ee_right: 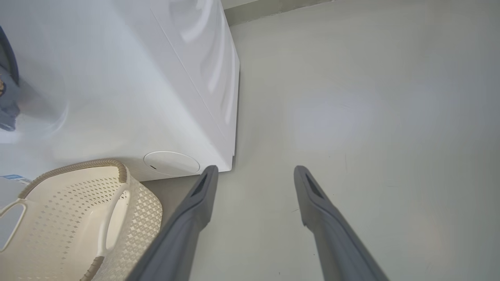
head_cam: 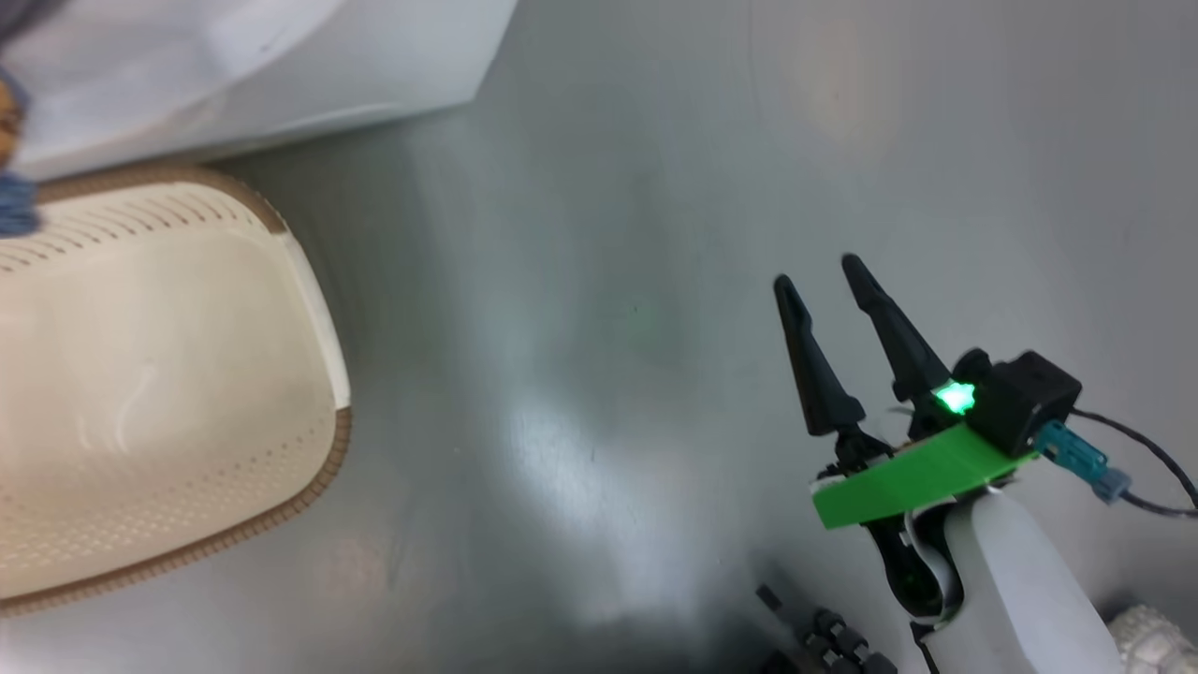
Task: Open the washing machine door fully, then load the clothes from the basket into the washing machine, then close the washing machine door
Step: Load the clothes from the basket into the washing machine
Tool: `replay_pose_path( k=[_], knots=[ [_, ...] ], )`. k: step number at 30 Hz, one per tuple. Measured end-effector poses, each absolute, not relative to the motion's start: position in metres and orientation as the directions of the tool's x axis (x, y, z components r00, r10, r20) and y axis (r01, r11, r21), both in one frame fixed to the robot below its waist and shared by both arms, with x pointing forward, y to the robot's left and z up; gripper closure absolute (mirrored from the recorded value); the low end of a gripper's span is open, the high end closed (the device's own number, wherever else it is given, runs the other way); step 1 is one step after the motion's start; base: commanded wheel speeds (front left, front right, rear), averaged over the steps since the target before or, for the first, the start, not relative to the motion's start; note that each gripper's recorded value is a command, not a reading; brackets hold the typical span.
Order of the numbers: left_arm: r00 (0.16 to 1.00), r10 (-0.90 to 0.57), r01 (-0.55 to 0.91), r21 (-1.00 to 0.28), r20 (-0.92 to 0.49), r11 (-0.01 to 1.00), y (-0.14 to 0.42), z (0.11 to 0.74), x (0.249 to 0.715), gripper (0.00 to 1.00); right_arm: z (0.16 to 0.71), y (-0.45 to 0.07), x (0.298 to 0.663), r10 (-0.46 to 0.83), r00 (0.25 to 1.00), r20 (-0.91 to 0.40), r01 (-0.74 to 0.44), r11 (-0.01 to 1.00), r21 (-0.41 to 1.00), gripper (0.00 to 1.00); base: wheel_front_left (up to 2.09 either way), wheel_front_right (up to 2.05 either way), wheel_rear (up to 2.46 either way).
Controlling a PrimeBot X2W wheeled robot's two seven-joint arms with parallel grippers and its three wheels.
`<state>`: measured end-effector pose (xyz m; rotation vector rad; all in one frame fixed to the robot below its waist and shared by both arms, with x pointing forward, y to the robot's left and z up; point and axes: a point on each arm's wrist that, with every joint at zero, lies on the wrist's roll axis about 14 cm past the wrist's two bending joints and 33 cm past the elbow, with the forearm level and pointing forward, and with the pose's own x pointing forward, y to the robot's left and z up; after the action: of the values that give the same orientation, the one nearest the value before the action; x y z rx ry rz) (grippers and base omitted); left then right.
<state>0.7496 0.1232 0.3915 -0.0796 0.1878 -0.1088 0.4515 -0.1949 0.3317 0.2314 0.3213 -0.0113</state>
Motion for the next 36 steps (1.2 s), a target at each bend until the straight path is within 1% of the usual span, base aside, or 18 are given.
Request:
replay_pose_path(
  k=[2, 7, 11, 12, 16, 19, 21, 25, 26, 27, 31, 36],
  knots=[
    [0.979, -0.114, 0.094, -0.12, -0.17, 0.988, 0.125, 0.392, 0.759, 1.0, 0.325, -0.192, 0.455, 0.032, 0.946, -0.323, 0.046, 0.972, 0.232, 0.0, 0.0, 0.0, 0.0],
    [0.97, -0.137, 0.116, -0.11, -0.2, 0.987, 0.124, 0.375, 0.77, 1.0, 0.31, -0.187, 0.457, 0.048, 0.935, -0.35, 0.042, 0.968, 0.247, 0.0, 0.0, 0.0, 0.0],
    [0.973, -0.156, 0.139, -0.109, -0.169, 0.984, 0.12, 0.38, 0.779, 1.0, 0.304, -0.189, 0.455, 0.037, 0.93, -0.365, 0.065, 0.962, 0.264, 0.0, 0.0, 0.0, 0.0],
    [0.978, -0.158, 0.145, -0.096, -0.136, 0.985, 0.12, 0.387, 0.781, 1.0, 0.304, -0.19, 0.456, 0.034, 0.931, -0.363, 0.07, 0.96, 0.27, 0.0, 0.0, 0.0, 0.0],
    [0.985, -0.16, 0.162, -0.021, 0.066, 0.987, 0.124, 0.428, 0.79, 1.0, 0.303, -0.19, 0.457, 0.034, 0.93, -0.365, 0.075, 0.957, 0.28, 0.0, 0.0, 0.0, 0.0],
    [0.975, -0.169, 0.166, 0.03, 0.144, 0.986, 0.125, 0.443, 0.792, 1.0, 0.302, -0.191, 0.456, 0.032, 0.929, -0.368, 0.08, 0.955, 0.285, 0.0, 0.0, 0.0, 0.0],
    [0.975, -0.166, 0.164, 0.029, 0.149, 0.986, 0.127, 0.443, 0.792, 1.0, 0.302, -0.191, 0.455, 0.03, 0.929, -0.37, 0.084, 0.954, 0.288, 0.0, 0.0, 0.0, 0.0],
    [0.982, -0.163, 0.161, 0.022, 0.093, 0.987, 0.128, 0.432, 0.791, 1.0, 0.303, -0.192, 0.455, 0.028, 0.929, -0.37, 0.087, 0.953, 0.291, 0.0, 0.0, 0.0, 0.0],
    [0.983, -0.162, 0.16, 0.022, 0.086, 0.987, 0.129, 0.431, 0.79, 0.25, 0.304, -0.192, 0.455, 0.027, 0.929, -0.368, 0.087, 0.953, 0.292, 0.0, 0.0, 0.0, 0.0],
    [0.984, -0.16, 0.158, 0.021, 0.076, 0.987, 0.13, 0.43, 0.789, 0.0, 0.305, -0.192, 0.455, 0.027, 0.93, -0.366, 0.087, 0.952, 0.292, 0.0, 0.0, 0.0, 0.0],
    [0.988, -0.151, 0.151, 0.008, 0.031, 0.988, 0.135, 0.423, 0.783, 0.0, 0.311, -0.195, 0.458, 0.017, 0.937, -0.348, 0.091, 0.952, 0.292, 0.0, 0.0, 0.0, 0.0],
    [0.989, -0.147, 0.147, -0.043, 0.013, 0.988, 0.135, 0.425, 0.769, 0.0, 0.321, -0.191, 0.463, 0.026, 0.947, -0.32, 0.073, 0.954, 0.292, 0.0, 0.0, 0.0, 0.0]
  ],
)
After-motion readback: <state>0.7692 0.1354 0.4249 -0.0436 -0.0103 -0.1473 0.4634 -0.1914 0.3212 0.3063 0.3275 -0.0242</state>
